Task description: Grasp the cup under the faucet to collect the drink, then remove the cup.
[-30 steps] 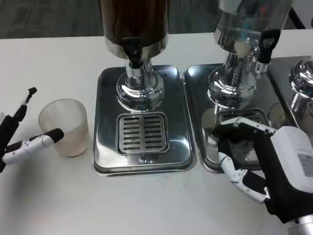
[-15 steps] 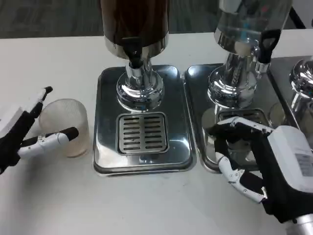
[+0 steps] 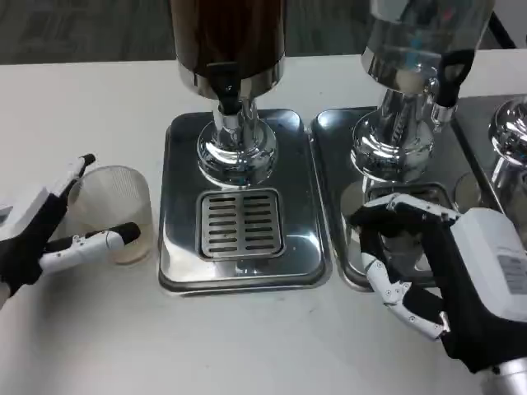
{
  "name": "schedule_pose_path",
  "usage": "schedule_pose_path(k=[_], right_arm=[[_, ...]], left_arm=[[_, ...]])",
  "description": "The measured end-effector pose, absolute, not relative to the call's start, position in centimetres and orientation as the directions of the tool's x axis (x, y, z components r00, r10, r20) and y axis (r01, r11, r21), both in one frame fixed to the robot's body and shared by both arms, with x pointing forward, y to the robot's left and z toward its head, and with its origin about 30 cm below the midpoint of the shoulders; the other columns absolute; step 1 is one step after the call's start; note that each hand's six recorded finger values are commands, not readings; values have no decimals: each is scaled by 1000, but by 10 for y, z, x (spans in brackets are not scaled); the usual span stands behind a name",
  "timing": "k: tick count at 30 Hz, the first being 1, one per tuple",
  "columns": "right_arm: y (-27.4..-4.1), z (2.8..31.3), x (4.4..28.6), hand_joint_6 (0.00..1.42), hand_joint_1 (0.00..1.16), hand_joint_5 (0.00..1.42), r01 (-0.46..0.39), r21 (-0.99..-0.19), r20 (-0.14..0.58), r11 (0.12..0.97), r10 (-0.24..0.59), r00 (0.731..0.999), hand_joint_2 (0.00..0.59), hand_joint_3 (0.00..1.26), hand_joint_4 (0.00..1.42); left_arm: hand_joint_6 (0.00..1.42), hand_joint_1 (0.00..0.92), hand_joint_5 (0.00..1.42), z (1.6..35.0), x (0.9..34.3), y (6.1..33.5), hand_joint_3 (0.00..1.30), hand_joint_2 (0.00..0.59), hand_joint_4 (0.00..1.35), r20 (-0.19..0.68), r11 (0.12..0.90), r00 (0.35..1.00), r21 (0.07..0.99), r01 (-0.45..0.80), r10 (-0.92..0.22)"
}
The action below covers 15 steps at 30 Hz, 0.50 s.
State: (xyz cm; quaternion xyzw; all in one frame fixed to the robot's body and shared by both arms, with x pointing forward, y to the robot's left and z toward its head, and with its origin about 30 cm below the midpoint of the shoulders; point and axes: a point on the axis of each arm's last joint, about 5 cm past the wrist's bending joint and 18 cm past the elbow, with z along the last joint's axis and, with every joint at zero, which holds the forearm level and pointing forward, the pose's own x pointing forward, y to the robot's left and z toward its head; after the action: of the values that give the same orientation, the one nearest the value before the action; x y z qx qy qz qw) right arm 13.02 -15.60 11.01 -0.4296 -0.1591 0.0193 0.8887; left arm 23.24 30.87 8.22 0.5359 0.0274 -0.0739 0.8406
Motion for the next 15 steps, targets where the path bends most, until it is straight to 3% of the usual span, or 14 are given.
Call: schedule_pose_path(k=[5, 15], right_arm=[[-156, 111, 130, 492, 538, 542, 103, -769, 265, 631, 168, 950, 462, 560, 549], [-156, 110, 127, 492, 538, 542, 96, -769, 247, 632, 155, 956, 462, 560, 549]], left_arm=[[164, 0, 82, 76, 234, 301, 0, 0, 0, -85, 438, 993, 892, 110, -76], [208, 0, 131, 67, 234, 291, 0, 0, 0, -99, 477, 994, 872, 112, -53]])
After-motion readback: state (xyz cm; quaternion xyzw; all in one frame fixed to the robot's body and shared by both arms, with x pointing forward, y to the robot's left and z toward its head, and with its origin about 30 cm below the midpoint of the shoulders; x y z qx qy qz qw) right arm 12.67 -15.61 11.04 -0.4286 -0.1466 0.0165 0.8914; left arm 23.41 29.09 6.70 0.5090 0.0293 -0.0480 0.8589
